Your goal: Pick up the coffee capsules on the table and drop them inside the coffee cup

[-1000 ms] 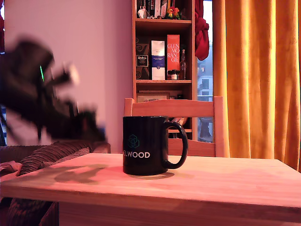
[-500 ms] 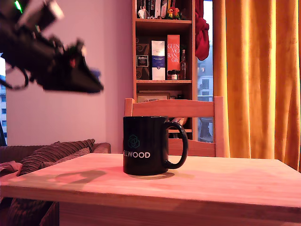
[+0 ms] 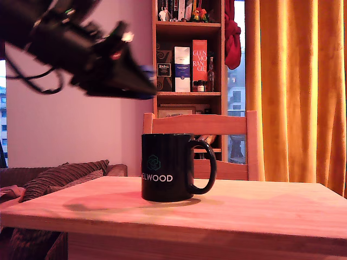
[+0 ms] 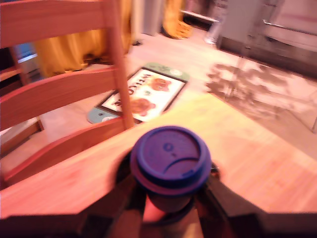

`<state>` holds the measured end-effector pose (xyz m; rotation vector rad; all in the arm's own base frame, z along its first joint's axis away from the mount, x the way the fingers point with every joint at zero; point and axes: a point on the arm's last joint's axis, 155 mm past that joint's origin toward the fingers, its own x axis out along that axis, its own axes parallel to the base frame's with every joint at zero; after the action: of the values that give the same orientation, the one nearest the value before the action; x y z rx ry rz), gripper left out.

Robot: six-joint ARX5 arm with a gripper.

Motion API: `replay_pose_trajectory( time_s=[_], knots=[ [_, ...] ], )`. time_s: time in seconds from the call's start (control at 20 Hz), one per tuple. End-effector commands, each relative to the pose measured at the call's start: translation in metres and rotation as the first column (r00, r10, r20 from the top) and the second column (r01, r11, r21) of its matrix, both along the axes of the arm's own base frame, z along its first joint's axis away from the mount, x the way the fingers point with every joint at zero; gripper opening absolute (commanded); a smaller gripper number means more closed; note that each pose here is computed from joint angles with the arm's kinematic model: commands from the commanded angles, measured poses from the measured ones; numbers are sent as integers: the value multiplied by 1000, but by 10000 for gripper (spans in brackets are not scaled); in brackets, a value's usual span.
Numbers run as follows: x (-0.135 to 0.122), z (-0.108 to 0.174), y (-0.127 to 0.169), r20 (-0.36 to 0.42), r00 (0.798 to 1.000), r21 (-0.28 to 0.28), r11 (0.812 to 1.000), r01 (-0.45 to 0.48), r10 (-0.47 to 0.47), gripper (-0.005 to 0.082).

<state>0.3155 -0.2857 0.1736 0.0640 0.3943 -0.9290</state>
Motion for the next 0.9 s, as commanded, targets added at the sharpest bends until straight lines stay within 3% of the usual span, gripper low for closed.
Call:
replay_pose_trajectory(
  time_s=[0.0, 0.2, 0.5, 0.6, 0.85],
  knots=[
    [5, 14, -10, 32, 999, -2, 1000, 4, -4, 180],
    [10, 9, -27, -40, 999, 48, 998, 31, -29, 181],
    [24, -40, -30, -239, 971, 205, 978, 28, 22, 181],
    [25, -52, -27, -259, 965, 236, 971, 20, 44, 181],
    [26, -51, -27, -256, 966, 236, 972, 21, 41, 181]
  ],
)
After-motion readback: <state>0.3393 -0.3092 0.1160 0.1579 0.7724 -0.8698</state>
